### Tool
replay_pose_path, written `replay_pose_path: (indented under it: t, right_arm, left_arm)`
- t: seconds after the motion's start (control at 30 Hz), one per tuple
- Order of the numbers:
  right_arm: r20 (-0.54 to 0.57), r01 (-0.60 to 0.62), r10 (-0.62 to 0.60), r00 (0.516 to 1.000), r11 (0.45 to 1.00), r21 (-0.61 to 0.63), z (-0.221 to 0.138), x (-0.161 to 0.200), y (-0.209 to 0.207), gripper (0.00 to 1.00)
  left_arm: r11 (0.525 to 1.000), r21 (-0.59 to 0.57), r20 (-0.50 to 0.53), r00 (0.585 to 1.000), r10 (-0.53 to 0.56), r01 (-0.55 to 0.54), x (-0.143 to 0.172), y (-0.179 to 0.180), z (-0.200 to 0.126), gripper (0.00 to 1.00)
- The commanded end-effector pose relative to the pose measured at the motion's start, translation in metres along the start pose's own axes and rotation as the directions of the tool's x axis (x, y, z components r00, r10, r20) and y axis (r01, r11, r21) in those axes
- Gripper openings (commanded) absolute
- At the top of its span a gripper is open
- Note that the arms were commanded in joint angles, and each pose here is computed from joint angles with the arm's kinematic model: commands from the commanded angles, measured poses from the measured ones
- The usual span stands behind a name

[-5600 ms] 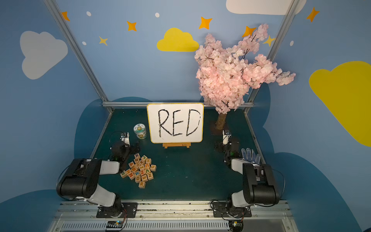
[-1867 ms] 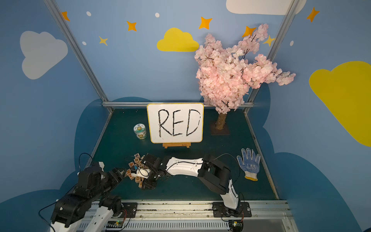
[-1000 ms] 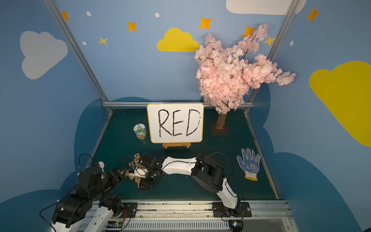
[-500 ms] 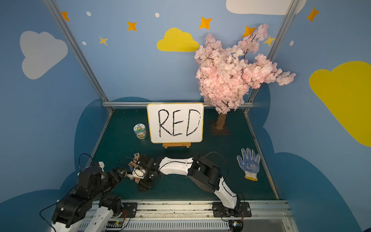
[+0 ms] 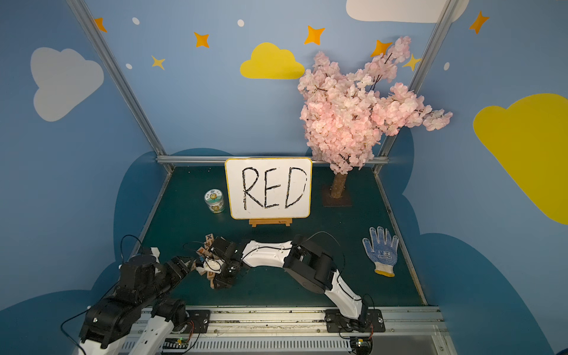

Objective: Assemble the uppercase word "red" with letter blocks
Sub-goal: Pick up the letter block from the center of the board.

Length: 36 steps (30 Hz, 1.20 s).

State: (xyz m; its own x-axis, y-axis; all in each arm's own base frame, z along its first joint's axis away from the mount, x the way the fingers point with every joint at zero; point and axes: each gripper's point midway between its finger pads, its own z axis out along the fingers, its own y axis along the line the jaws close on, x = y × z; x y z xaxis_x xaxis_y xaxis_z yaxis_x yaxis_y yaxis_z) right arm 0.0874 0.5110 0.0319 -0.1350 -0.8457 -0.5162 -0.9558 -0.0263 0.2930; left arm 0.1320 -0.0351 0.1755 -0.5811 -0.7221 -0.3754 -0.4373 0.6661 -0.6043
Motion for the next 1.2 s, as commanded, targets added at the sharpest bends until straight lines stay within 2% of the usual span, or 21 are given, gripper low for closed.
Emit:
replay_pose_path:
  t: [0.0,0.1,0.17,0.23,0.33,0.53,0.63,0.73,0.9,1.07,1.17]
  right_arm:
    - [-0.006,-0.002,0.002,1.0,1.0,0.004,0.001,-0.002,-0.002,0.39]
    - [-0.003,0.0,0.0,1.0,1.0,-0.001,0.0,-0.003,-0.001,0.41]
    - [-0.001,0.0,0.0,1.0,1.0,-0.003,0.001,-0.004,-0.001,0.47]
    - [-0.001,-0.003,0.003,1.0,1.0,-0.003,0.002,-0.004,-0.001,0.46]
    - [-0.002,-0.004,0.004,1.0,1.0,-0.006,0.002,-0.003,-0.001,0.4]
    - [-0.009,-0.008,0.008,1.0,1.0,-0.008,-0.001,-0.003,0.001,0.21]
    - [-0.02,-0.004,0.003,1.0,1.0,-0.007,-0.011,-0.003,0.005,0.16]
    - [-0.03,0.0,0.001,1.0,1.0,0.007,-0.025,-0.002,0.006,0.11]
    - [-0.018,-0.01,0.011,1.0,0.999,0.04,-0.057,-0.003,0.007,0.1]
    - [0.023,-0.042,0.04,0.999,0.994,0.096,-0.101,-0.002,0.003,0.09]
    - [0.019,-0.064,0.061,0.998,0.985,0.158,-0.123,0.012,-0.013,0.08]
  left_arm:
    - [1.0,0.005,0.006,1.0,0.007,-0.007,-0.002,-0.002,0.002,0.78]
    - [1.0,0.006,0.006,1.0,0.007,-0.007,-0.002,-0.002,0.002,0.78]
    - [1.0,0.005,0.005,1.0,0.008,-0.008,-0.002,-0.002,0.003,0.78]
    - [1.0,0.006,0.005,1.0,0.01,-0.01,-0.002,-0.002,0.002,0.77]
    - [1.0,0.005,0.005,1.0,0.009,-0.009,-0.002,-0.002,0.002,0.78]
    - [1.0,0.008,0.01,1.0,0.009,-0.01,-0.003,-0.003,0.003,0.77]
    - [1.0,0.011,0.019,1.0,0.013,-0.013,-0.005,-0.004,0.005,0.77]
    - [1.0,0.02,0.023,1.0,0.016,-0.017,-0.007,-0.007,0.009,0.77]
    - [0.999,0.022,0.004,0.999,0.037,-0.037,-0.009,-0.014,0.024,0.76]
    - [0.993,0.037,0.026,0.994,0.11,-0.11,-0.023,-0.03,0.031,0.76]
    - [0.987,0.041,0.01,0.988,0.155,-0.155,-0.025,-0.037,0.041,0.77]
